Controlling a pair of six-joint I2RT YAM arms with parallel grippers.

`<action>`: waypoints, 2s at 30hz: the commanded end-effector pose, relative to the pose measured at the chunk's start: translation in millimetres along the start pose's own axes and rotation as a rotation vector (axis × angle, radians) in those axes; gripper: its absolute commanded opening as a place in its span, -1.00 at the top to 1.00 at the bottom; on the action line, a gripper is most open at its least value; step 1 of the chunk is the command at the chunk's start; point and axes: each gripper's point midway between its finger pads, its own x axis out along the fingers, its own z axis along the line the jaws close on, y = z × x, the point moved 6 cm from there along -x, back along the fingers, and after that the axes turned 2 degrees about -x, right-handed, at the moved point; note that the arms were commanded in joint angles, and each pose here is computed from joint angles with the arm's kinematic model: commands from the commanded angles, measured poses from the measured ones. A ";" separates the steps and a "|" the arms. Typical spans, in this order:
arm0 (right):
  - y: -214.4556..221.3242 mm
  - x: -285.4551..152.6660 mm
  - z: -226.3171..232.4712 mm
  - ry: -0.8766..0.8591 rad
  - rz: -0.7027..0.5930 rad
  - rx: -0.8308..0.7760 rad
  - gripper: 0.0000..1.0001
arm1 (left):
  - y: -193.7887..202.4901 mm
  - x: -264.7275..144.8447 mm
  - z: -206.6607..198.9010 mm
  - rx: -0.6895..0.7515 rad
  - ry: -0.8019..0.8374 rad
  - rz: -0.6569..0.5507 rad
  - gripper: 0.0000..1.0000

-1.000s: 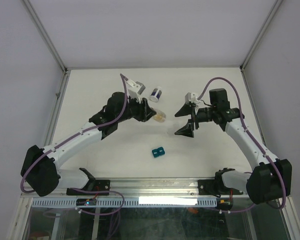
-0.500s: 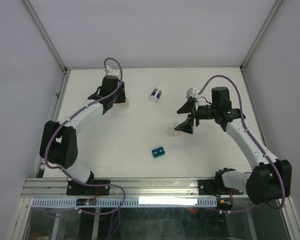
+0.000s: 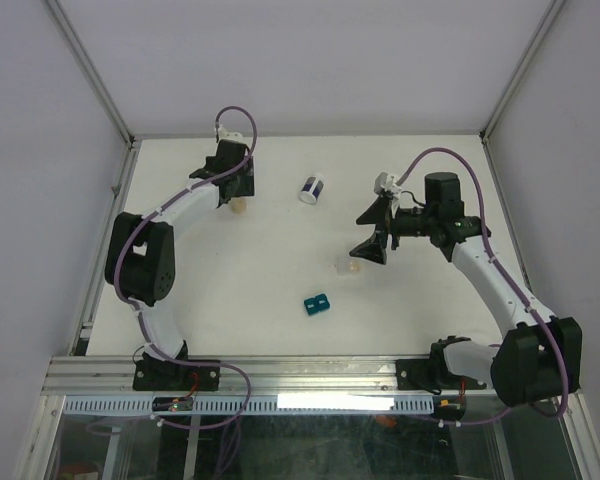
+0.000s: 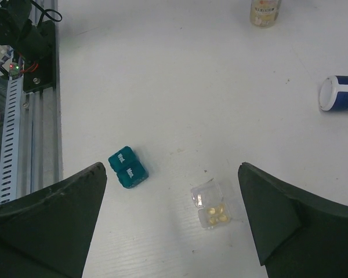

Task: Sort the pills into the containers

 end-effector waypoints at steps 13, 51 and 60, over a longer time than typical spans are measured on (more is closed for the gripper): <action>16.2 -25.7 -59.0 0.265 -0.084 0.311 -0.99 | 2.1 -166.1 -72.6 0.137 0.818 -0.355 -0.61; 117.1 13.1 -123.0 0.228 0.183 0.721 0.75 | 173.5 -94.3 -214.7 0.756 1.338 -0.477 -0.56; 126.6 24.7 -120.9 0.193 0.211 0.758 0.77 | 177.2 -85.9 -220.2 0.753 1.331 -0.448 -0.42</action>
